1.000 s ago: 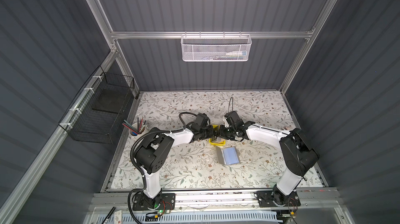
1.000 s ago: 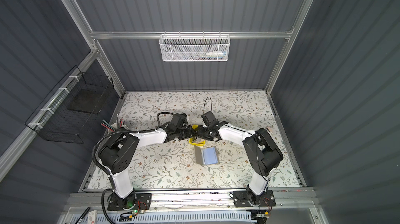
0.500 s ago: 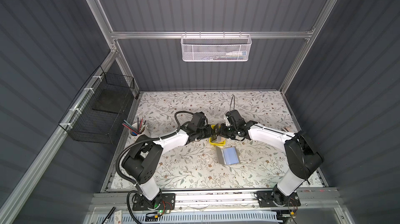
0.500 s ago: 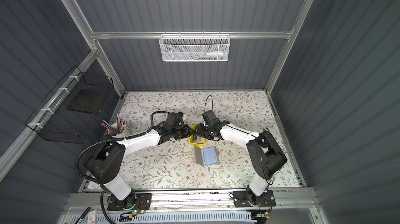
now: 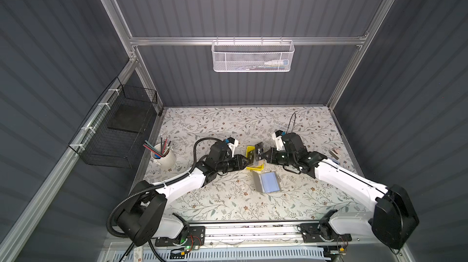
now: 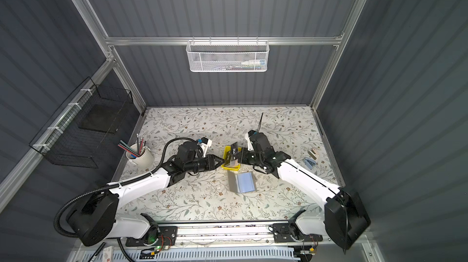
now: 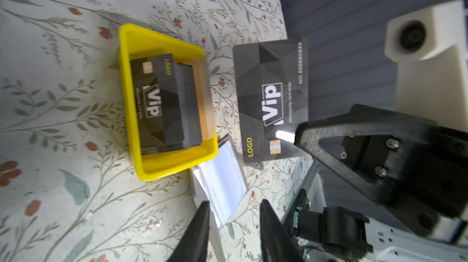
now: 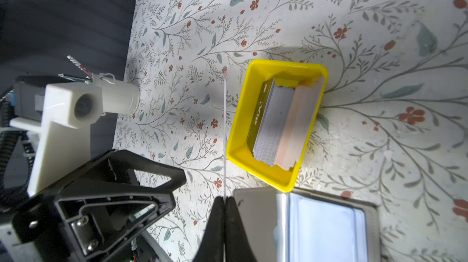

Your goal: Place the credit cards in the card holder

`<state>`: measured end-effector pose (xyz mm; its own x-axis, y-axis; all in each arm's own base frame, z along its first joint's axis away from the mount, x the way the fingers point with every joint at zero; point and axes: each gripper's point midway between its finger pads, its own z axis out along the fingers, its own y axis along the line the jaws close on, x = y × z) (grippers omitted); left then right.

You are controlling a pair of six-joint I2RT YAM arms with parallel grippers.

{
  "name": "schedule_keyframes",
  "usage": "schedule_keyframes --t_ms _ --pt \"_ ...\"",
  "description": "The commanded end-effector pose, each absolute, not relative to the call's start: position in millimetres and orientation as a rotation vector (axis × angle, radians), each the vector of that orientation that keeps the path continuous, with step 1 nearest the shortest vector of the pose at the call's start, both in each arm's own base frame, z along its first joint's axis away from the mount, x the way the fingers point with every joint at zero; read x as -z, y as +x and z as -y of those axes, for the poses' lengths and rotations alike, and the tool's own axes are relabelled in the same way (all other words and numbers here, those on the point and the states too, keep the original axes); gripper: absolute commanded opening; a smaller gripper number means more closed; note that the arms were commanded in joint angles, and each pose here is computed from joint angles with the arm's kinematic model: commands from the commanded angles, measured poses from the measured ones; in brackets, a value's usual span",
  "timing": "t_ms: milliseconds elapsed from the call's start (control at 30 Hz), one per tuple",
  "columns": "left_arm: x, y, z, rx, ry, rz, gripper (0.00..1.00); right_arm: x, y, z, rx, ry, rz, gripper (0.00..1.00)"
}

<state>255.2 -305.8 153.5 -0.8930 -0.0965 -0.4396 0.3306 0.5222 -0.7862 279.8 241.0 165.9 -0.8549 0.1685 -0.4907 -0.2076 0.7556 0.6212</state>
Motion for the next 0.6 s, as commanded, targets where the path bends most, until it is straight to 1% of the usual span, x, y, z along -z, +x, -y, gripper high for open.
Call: schedule_keyframes --t_ms 0,133,267,567 --pt "-190 239 319 1.533 0.323 -2.2 0.38 -176 263 -233 -1.005 -0.076 -2.374 0.0" --pt "-211 224 326 1.686 0.391 -2.114 0.42 -197 236 -220 -1.135 -0.092 -2.288 0.0" --pt "-232 219 331 1.822 0.389 -2.004 0.46 -218 218 -209 -1.232 -0.099 -2.199 0.0" --pt "-247 209 344 1.953 0.388 -1.893 0.44 -248 192 -212 -1.446 -0.131 -2.072 0.02"
